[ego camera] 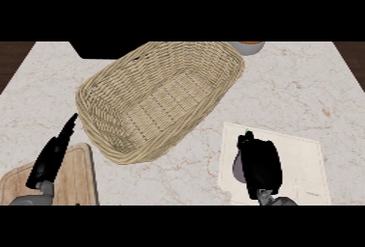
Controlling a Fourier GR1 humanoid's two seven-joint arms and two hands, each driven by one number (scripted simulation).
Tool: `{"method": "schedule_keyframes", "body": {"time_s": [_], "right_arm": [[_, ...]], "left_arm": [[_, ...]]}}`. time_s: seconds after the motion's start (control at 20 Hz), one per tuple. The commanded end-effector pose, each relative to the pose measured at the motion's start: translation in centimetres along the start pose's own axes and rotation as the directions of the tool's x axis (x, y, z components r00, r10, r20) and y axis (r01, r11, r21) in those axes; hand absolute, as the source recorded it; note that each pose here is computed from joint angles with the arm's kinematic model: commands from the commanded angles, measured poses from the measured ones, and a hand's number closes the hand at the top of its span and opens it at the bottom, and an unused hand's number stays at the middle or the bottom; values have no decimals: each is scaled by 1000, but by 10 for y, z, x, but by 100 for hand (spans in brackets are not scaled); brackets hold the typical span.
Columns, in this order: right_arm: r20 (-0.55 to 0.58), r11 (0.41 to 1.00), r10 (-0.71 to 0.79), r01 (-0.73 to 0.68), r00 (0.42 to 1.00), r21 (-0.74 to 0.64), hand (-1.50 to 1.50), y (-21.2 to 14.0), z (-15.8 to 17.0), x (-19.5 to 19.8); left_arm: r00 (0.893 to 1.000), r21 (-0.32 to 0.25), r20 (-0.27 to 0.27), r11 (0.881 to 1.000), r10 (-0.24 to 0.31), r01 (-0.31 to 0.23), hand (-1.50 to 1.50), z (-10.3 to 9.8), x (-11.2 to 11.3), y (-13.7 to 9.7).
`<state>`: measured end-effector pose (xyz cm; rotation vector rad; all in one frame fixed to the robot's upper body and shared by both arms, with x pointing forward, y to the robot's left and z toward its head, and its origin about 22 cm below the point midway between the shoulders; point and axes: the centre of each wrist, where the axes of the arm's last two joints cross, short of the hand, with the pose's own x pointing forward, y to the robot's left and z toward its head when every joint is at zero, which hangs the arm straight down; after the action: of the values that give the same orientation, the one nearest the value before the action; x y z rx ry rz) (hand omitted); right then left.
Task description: Pick the eggplant from the placemat and place it in the basket
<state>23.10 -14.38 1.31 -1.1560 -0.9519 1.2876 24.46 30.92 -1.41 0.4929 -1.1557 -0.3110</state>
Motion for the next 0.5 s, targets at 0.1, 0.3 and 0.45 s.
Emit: {"method": "schedule_keyframes", "body": {"time_s": [0.1,0.3,0.45], "right_arm": [[140,993,-31,47,990,-112,150,-11,-27,-22],[418,984,-58,123,906,-130,150,-51,-56,-76],[502,946,-118,250,857,-204,150,-96,-80,-91]], "left_arm": [[1000,-11,-1,1000,23,-23,0,4,-7,11],[1000,-16,24,1000,20,-20,0,-5,2,-5],[1000,-16,9,1000,5,-5,0,-8,11,-2]]}}
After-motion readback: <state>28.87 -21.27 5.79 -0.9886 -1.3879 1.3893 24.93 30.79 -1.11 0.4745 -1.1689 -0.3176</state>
